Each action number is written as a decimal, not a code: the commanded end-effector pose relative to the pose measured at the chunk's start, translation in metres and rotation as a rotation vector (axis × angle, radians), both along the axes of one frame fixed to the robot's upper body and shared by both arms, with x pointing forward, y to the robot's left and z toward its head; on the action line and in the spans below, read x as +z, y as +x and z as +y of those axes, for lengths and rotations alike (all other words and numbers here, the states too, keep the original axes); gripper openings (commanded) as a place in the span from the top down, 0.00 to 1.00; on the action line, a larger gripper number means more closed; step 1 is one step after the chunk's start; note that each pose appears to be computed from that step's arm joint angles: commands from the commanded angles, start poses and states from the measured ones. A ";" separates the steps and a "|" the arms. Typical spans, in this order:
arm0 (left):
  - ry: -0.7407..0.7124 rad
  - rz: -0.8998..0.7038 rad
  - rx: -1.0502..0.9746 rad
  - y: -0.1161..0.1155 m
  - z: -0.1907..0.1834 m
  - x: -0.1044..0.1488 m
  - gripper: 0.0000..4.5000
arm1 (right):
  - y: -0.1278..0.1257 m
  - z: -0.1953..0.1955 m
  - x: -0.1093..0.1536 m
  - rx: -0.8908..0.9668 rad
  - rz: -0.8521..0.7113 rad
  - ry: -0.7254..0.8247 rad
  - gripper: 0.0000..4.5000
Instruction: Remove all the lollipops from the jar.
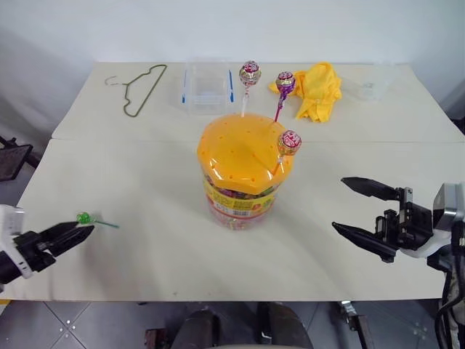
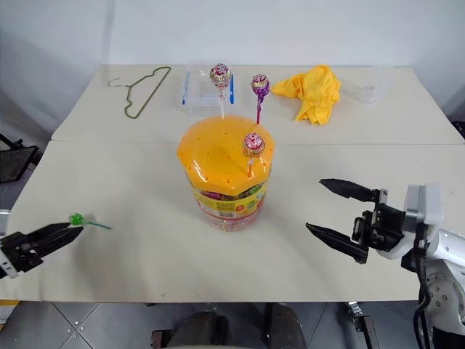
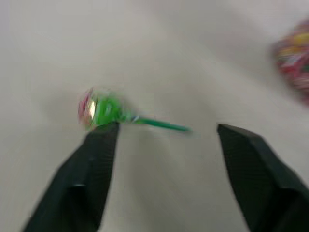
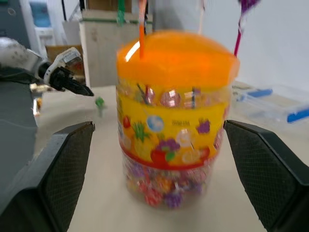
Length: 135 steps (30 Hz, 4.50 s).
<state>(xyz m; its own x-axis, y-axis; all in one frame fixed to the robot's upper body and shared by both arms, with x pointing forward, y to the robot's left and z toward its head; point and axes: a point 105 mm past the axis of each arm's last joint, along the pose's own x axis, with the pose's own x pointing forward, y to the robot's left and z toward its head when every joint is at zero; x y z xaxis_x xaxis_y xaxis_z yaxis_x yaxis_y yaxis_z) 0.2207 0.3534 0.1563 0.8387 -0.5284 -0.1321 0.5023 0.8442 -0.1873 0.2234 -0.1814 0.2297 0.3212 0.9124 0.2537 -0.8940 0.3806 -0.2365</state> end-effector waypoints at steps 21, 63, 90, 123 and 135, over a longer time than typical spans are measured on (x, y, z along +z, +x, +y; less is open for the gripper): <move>-0.091 -0.470 -0.652 0.012 -0.160 0.101 0.00 | 0.025 0.098 0.050 0.167 -0.019 -0.069 0.44; 0.028 -0.520 -0.660 0.008 -0.144 0.091 0.00 | 0.071 -0.056 0.019 -0.371 0.111 -0.262 0.33; -0.114 -0.595 -0.504 0.013 -0.132 0.106 0.00 | 0.088 0.072 0.113 -0.012 0.028 0.171 1.00; 0.084 -0.497 -0.735 0.012 -0.155 0.075 0.00 | 0.082 -0.156 -0.044 -0.792 0.311 -0.559 0.16; -0.181 -0.624 -0.417 0.022 -0.117 0.105 0.00 | 0.086 0.034 0.091 -0.030 -0.064 -0.101 0.01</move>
<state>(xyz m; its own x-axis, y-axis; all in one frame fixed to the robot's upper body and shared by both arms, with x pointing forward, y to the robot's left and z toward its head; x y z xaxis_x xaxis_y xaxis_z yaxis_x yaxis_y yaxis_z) 0.2466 0.2308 0.2536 0.4502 -0.8021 0.3924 0.8447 0.5250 0.1040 0.3144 -0.1612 0.3119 0.3802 0.9088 0.1717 -0.8492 0.4166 -0.3245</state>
